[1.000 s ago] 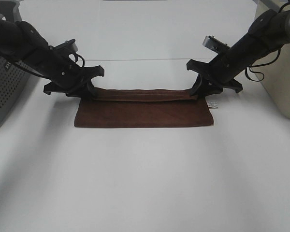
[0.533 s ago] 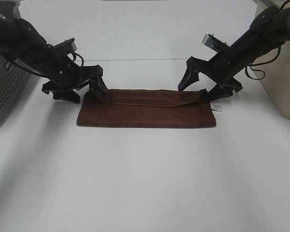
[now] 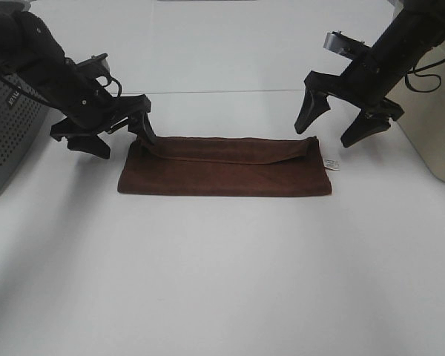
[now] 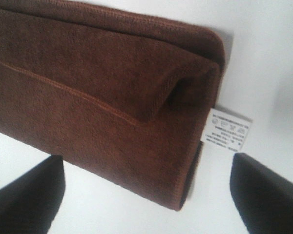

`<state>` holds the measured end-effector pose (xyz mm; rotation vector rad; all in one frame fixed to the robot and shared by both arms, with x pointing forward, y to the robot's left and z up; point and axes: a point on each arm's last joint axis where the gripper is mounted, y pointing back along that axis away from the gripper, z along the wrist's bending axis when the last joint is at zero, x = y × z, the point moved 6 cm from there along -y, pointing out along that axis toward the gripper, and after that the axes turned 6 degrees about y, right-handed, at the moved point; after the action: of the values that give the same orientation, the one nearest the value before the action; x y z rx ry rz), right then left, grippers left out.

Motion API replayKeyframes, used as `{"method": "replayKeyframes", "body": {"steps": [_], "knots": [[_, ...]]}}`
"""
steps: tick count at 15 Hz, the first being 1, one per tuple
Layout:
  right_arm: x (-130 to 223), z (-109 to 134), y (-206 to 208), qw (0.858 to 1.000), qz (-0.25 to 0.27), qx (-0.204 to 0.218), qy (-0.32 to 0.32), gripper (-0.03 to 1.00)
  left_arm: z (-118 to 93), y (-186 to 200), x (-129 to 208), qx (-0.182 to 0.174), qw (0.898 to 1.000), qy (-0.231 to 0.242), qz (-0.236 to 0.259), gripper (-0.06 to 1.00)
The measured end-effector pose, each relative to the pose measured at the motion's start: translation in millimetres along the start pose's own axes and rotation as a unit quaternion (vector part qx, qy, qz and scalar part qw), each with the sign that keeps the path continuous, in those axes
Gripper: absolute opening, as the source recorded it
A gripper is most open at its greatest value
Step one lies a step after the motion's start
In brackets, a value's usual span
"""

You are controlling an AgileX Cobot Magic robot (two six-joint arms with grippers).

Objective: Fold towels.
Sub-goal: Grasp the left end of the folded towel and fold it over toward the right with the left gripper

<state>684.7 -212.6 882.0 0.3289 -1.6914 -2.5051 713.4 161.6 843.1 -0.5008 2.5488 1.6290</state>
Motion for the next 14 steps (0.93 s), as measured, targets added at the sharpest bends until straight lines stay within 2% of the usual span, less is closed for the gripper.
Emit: {"method": "replayKeyframes", "body": {"steps": [3, 4, 5, 6, 7, 9, 11, 14], "knots": [[2.8, -5.3, 0.5, 1.000, 0.009, 0.018, 0.000, 0.86, 1.1, -17.4, 5.4, 0.020, 0.999, 0.022, 0.013, 0.82], [2.6, -5.6, 0.5, 1.000, 0.008, 0.019, 0.001, 0.86, -1.1, -19.9, 5.4, 0.034, 0.999, 0.027, 0.014, 0.80], [2.5, -6.4, 0.5, 1.000, 0.008, 0.022, 0.002, 0.86, -3.4, -22.5, 6.2, 0.045, 0.999, 0.026, 0.015, 0.73], [2.1, -6.6, 0.5, 1.000, 0.007, 0.023, 0.002, 0.86, -3.7, -24.7, 7.0, 0.050, 0.998, 0.024, 0.017, 0.61], [2.1, -6.6, 0.5, 1.000, 0.007, 0.023, 0.002, 0.86, -2.6, -27.1, 8.1, 0.050, 0.998, 0.022, 0.019, 0.44], [2.1, -6.6, 0.5, 1.000, 0.007, 0.023, 0.002, 0.86, 0.7, -27.1, 8.7, 0.039, 0.999, 0.008, 0.020, 0.04], [2.1, -6.6, 0.5, 1.000, 0.007, 0.023, 0.002, 0.86, 2.7, -19.0, 6.0, 0.020, 1.000, -0.015, 0.015, 0.02], [2.1, -6.8, 0.5, 1.000, 0.007, 0.023, 0.002, 0.86, 0.3, 24.3, -9.6, -0.031, 0.998, -0.053, -0.023, 0.02]]}}
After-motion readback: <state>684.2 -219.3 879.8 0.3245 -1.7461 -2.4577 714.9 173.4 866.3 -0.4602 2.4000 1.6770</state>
